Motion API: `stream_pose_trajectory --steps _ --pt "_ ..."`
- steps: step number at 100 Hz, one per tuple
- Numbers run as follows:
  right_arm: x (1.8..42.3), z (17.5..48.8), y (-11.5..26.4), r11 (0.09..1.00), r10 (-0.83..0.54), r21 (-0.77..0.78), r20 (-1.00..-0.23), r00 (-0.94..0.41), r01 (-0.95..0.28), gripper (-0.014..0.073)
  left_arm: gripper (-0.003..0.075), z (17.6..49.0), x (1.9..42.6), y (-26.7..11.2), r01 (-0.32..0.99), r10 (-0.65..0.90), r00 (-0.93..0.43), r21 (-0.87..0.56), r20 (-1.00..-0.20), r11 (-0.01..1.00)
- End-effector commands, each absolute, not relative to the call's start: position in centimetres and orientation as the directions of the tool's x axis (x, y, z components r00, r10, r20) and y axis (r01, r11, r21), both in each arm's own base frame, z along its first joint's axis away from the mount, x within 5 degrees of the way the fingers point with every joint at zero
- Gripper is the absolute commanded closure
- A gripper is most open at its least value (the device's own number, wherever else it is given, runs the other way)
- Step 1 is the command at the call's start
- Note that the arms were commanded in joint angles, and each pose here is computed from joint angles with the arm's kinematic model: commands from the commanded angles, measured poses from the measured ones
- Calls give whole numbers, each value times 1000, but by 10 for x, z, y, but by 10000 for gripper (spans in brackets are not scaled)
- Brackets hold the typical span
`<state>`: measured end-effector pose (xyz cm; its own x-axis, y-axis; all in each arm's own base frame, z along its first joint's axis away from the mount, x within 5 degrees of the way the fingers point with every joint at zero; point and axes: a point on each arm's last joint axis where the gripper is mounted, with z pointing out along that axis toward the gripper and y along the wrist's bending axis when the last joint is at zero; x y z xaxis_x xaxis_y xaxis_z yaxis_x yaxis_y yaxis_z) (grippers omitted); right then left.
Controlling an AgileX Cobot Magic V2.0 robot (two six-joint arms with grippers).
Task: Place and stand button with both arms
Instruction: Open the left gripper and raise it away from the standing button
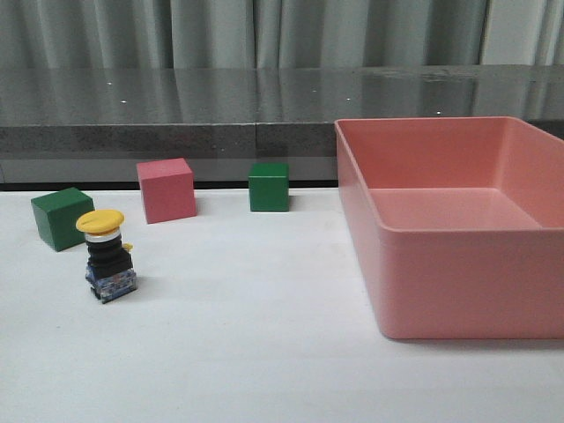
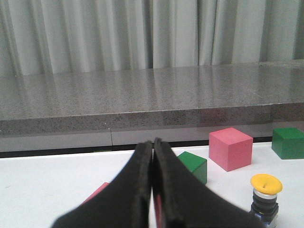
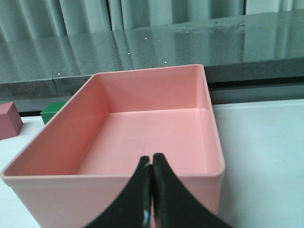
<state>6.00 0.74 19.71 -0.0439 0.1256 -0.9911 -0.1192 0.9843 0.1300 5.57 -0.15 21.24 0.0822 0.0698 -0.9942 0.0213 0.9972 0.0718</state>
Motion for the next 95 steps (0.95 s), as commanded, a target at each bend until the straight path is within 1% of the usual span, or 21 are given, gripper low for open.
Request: stream_pose_trajectory --steps 1,28,48,95 --pt "59 209 8 984 122 114 -991 53 -134 664 740 206 55 -2 20 59 144 63 -988 998" --pt "58 210 7 984 123 114 -991 60 -135 664 740 206 55 -2 20 59 144 63 -988 998" --pt "53 213 7 984 130 114 -985 113 -141 664 740 206 55 -2 20 59 144 63 -988 998" --pt "53 213 7 984 130 114 -986 109 -140 664 740 206 55 -2 20 59 143 63 -988 998"
